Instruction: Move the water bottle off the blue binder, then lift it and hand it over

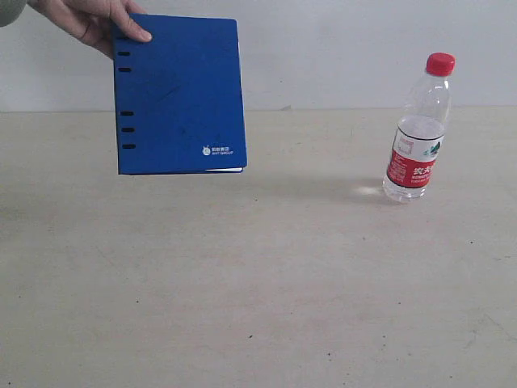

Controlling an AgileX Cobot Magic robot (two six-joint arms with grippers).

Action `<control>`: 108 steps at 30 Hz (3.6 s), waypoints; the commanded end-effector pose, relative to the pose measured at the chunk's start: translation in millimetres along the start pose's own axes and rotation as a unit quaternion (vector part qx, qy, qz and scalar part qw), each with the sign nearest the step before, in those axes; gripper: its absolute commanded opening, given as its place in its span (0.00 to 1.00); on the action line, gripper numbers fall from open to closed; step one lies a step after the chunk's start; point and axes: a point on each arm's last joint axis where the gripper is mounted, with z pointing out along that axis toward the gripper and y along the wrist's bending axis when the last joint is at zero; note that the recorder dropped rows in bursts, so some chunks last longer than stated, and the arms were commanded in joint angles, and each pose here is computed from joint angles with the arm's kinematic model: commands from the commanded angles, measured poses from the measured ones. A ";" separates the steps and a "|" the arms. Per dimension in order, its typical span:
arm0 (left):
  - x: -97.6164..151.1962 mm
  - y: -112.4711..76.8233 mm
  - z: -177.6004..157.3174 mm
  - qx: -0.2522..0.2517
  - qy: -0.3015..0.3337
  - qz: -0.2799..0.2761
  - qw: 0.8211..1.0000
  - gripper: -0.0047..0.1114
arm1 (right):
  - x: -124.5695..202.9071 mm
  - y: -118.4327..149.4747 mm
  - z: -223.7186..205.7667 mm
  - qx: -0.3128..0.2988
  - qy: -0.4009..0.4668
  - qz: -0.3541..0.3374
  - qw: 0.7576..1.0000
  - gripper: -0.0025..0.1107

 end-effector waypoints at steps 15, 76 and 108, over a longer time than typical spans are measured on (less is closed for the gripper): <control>17.7 3.6 -1.7 -0.006 0.094 0.073 0.993 0.08 | 1.4 -0.2 -0.2 0.001 -0.001 -0.007 1.000 0.02; 17.6 3.7 -1.7 -0.007 0.093 0.075 0.993 0.08 | 62.9 -32.3 -6.5 0.248 0.120 -0.145 0.950 0.02; 17.6 3.7 -1.7 -0.007 0.093 0.075 0.993 0.08 | 76.7 -47.6 -25.1 0.419 0.202 -0.085 0.881 0.02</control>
